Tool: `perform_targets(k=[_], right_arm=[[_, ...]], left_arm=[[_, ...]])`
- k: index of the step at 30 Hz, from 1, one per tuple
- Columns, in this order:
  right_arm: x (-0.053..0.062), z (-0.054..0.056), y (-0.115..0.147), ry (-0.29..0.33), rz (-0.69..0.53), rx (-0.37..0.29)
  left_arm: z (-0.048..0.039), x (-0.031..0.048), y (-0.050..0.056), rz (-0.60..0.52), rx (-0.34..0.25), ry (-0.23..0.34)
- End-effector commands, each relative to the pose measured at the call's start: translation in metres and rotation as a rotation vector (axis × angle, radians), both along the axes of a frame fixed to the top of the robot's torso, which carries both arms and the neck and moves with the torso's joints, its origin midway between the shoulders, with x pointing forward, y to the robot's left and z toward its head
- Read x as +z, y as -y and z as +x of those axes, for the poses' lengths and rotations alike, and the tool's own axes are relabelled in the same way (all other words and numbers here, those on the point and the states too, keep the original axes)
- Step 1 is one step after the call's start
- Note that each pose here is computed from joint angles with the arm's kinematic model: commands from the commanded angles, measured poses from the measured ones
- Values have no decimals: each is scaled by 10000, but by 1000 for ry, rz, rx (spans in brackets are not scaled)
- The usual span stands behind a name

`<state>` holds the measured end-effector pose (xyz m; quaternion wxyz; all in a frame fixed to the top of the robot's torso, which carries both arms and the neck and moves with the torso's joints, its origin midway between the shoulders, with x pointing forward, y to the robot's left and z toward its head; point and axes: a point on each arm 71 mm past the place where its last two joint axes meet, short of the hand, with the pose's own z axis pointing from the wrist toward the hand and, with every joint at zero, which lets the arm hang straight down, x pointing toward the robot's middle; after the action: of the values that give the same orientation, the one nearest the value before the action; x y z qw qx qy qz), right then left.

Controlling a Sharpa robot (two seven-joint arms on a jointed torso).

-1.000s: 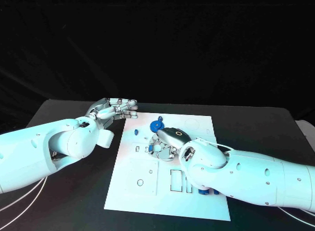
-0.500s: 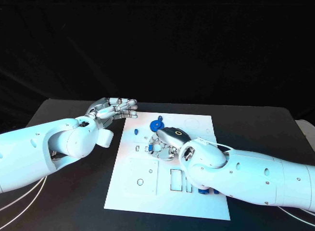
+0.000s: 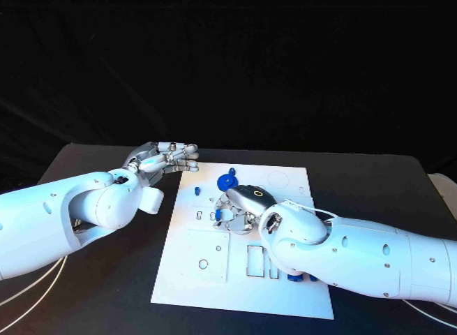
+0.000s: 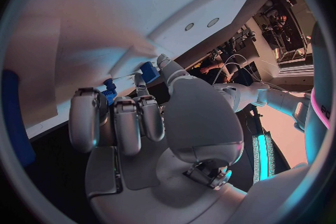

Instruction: Assemble the parts on the task board

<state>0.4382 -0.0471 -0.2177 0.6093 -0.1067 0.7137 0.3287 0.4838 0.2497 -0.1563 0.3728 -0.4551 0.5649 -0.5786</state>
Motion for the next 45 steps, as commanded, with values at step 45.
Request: perform_targets(k=[45], right_arm=[[770, 509, 1854, -240, 617, -341]], left_arm=[[188, 30, 396, 1176, -315, -163]])
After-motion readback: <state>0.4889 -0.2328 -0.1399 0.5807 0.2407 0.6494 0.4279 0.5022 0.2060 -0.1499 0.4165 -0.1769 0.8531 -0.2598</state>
